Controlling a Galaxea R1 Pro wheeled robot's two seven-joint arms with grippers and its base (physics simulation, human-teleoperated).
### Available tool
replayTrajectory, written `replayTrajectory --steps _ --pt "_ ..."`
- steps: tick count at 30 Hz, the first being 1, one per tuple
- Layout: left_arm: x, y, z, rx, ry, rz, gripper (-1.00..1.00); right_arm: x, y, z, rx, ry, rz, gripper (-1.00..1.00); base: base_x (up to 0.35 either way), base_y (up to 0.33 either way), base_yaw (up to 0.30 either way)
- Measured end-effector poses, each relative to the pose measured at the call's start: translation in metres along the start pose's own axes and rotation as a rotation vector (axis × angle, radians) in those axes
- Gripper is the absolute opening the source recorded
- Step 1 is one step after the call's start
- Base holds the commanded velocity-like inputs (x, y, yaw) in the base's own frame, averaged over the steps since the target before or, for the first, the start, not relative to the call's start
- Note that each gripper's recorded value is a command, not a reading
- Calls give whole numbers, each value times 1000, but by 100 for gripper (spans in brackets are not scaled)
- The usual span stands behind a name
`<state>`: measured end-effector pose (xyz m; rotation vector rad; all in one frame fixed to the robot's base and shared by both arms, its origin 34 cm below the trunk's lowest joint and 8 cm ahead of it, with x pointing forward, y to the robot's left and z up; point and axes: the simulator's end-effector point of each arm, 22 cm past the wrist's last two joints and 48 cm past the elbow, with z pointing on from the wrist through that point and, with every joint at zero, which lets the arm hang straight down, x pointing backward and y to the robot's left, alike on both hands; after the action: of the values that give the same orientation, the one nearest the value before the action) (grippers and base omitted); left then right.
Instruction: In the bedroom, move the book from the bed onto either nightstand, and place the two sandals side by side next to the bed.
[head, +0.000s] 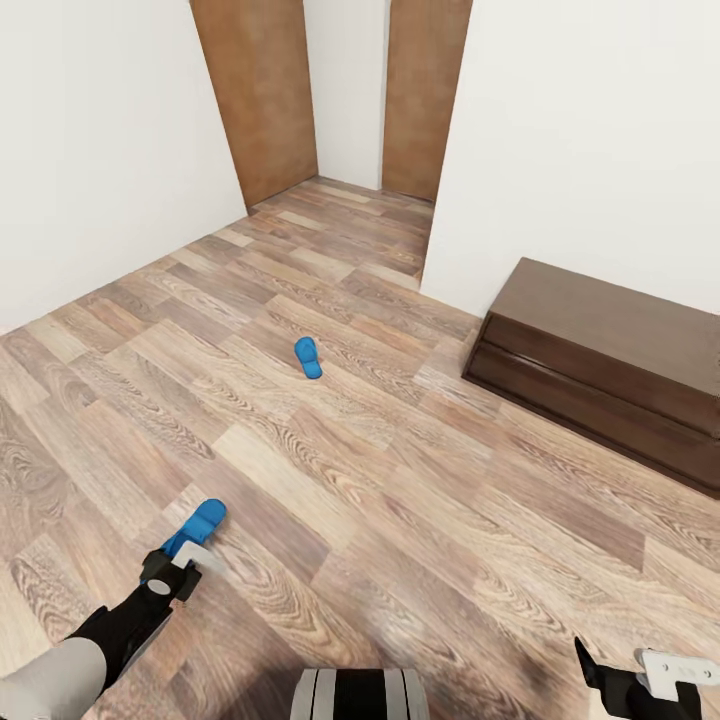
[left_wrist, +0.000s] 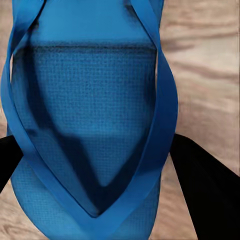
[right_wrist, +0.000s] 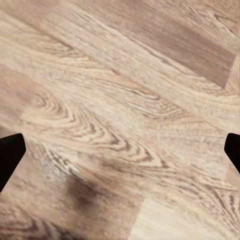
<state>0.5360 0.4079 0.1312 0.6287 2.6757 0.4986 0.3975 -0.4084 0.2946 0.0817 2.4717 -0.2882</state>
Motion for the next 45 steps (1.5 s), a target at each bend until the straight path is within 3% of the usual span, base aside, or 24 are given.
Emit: replayTrajectory --steps 14,21,25,26,29,45 --pt "-26 20 -15 0 -44 -16 -100 -26 -1 -4 0 -56 23 100 0 0 0" --pt "-35 17 -24 48 -65 -26 -100 -39 -1 -6 -2 -75 37 100 0 0 0" --pt "-40 10 -30 109 -75 -99 -100 -39 -1 -7 -2 -77 41 100 0 0 0" --pt "-42 8 -32 127 -78 -140 -100 -37 -2 -7 -2 -73 42 100 0 0 0" --pt "-47 9 -36 141 -90 -184 -100 -36 -3 -8 -1 -73 45 100 0 0 0" --pt "-73 30 -58 129 -152 -281 -100 -40 -4 -14 -3 -98 63 100 0 0 0"
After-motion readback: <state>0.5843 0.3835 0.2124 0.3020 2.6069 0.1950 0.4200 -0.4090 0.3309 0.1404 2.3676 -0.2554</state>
